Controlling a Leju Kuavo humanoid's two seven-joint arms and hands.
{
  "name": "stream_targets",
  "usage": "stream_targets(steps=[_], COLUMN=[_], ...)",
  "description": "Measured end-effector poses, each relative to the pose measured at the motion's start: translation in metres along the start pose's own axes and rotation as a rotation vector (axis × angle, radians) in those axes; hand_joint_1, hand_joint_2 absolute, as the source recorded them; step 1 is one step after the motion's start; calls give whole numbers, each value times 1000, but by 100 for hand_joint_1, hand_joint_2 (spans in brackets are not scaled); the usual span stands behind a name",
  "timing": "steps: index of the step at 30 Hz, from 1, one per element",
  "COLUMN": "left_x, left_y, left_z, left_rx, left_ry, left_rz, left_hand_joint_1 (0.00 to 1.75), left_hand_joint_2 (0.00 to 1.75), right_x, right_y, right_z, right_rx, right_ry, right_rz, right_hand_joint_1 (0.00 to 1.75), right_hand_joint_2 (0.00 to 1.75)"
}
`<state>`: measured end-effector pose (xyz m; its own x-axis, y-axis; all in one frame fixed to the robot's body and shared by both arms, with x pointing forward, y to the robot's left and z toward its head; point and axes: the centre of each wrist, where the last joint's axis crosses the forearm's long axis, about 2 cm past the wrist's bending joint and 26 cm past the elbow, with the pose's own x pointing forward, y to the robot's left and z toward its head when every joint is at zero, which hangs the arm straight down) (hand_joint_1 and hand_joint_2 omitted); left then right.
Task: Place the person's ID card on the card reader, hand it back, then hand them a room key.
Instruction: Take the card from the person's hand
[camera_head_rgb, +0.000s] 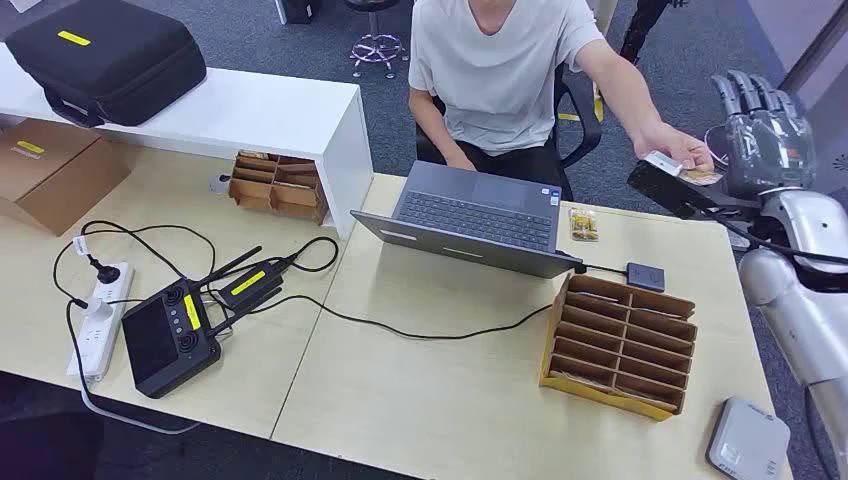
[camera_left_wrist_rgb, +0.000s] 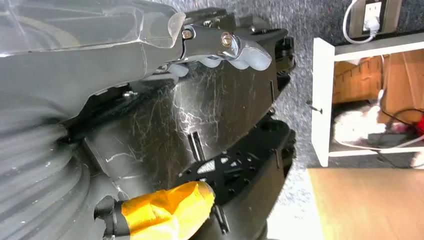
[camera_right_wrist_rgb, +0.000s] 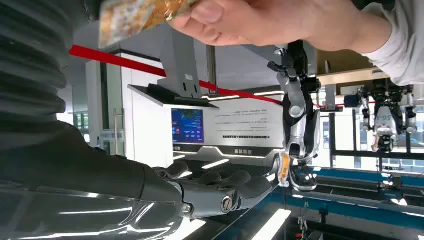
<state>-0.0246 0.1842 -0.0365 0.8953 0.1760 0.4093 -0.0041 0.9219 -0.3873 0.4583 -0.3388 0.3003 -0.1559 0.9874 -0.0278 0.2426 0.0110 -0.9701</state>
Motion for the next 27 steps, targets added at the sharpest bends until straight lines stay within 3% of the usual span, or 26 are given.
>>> stream_targets(steps=[7, 18, 27], left_x=[-6, -4, -5], left_y=[8, 14, 15], left_z=[-2, -3, -3], left_rx=[-26, -57, -23], left_ry=[-39, -22, -36], left_rz=[130, 51, 112], left_hand_joint_1=[0, 0, 0], left_hand_joint_2=[175, 175, 175], right_x=[3, 4, 4], right_y=[7, 6, 5], right_z=[4, 3, 3], right_rx=[17, 9, 1], right_ry=[-23, -24, -24], right_rz=[-57, -61, -80], right_hand_joint_1=[175, 175, 175], right_hand_joint_2=[175, 175, 175])
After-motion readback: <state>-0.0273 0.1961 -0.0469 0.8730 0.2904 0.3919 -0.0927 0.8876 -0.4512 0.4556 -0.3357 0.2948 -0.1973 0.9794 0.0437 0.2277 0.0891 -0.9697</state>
